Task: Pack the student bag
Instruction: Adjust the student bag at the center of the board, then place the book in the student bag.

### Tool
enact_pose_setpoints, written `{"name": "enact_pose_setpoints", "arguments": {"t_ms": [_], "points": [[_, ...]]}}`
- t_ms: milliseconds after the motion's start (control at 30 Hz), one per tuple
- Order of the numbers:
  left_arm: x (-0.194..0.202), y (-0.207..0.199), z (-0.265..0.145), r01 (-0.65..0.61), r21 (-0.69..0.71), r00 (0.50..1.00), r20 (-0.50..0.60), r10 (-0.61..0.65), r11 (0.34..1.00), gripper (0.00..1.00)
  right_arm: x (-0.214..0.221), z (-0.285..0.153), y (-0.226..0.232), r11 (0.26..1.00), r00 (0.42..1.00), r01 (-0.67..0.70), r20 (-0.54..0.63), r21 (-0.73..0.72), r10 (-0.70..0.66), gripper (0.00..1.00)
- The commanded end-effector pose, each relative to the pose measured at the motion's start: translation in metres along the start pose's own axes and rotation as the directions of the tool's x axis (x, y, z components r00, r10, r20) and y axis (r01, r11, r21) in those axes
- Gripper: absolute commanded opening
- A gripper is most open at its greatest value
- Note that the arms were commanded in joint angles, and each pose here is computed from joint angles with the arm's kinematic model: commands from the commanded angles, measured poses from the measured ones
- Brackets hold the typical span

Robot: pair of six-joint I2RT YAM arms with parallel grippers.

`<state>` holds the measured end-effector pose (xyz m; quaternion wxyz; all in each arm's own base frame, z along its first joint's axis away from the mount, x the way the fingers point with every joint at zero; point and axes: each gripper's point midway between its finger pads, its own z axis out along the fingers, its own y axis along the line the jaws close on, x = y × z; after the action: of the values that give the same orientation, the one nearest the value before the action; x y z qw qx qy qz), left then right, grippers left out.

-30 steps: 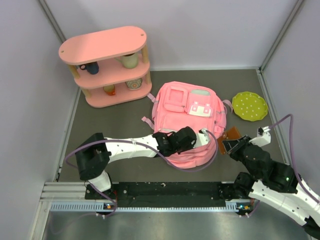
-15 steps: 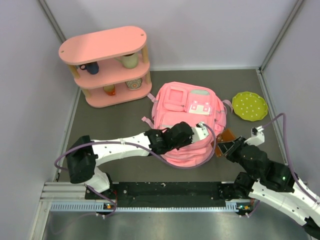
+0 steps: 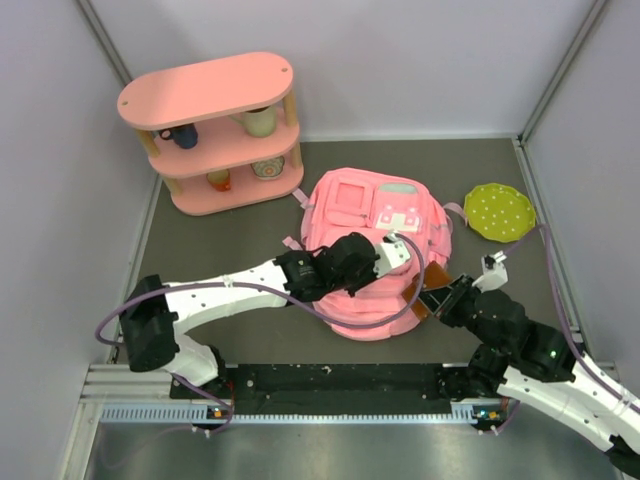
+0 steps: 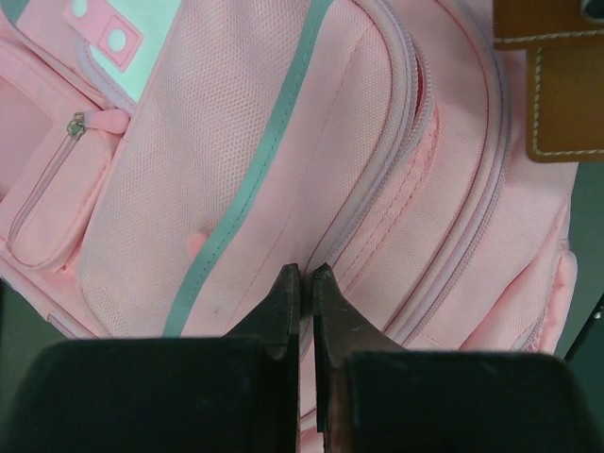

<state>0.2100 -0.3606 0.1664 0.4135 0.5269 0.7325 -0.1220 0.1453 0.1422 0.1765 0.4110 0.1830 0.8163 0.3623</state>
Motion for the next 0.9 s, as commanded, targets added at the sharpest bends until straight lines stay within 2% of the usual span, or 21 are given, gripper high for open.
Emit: {"name": "enact_pose_setpoints", "arguments": {"t_ms": [0, 167, 333, 500, 633, 667, 767, 867], "points": [[-0.064, 0.012, -0.038, 0.138, 0.008, 0.967, 0.217, -0.137, 0.99, 0.0, -0.001, 0.005, 0.023, 0.992, 0.996, -0.083, 0.002, -0.091, 0.084, 0.0], [-0.07, 0.006, -0.045, 0.212, 0.058, 0.941, 0.257, -0.22, 0.975, 0.0, 0.005, 0.012, 0.031, 0.975, 0.987, -0.163, -0.012, -0.153, 0.163, 0.0], [-0.067, 0.004, -0.048, 0.256, 0.08, 0.928, 0.258, -0.268, 0.963, 0.0, 0.011, 0.016, 0.032, 0.973, 0.985, -0.171, -0.034, -0.157, 0.168, 0.0], [-0.065, 0.017, -0.046, 0.288, 0.029, 0.92, 0.269, -0.285, 0.957, 0.0, 0.013, 0.016, 0.045, 0.959, 0.982, -0.188, -0.056, -0.213, 0.18, 0.0], [-0.08, 0.03, -0.051, 0.308, -0.007, 0.911, 0.289, -0.293, 0.951, 0.0, 0.027, 0.017, 0.059, 0.925, 0.957, -0.278, -0.155, -0.261, 0.244, 0.0], [-0.082, 0.03, -0.05, 0.307, -0.011, 0.914, 0.282, -0.291, 0.952, 0.0, 0.036, 0.013, 0.068, 0.905, 0.938, -0.324, -0.222, -0.276, 0.268, 0.0], [-0.092, 0.034, -0.055, 0.308, -0.016, 0.916, 0.273, -0.292, 0.951, 0.0, 0.051, 0.007, 0.075, 0.883, 0.906, -0.368, -0.324, -0.291, 0.271, 0.0], [-0.1, 0.033, -0.057, 0.322, 0.007, 0.912, 0.265, -0.313, 0.947, 0.0, 0.058, 0.01, 0.072, 0.885, 0.891, -0.387, -0.352, -0.259, 0.286, 0.0]]}}
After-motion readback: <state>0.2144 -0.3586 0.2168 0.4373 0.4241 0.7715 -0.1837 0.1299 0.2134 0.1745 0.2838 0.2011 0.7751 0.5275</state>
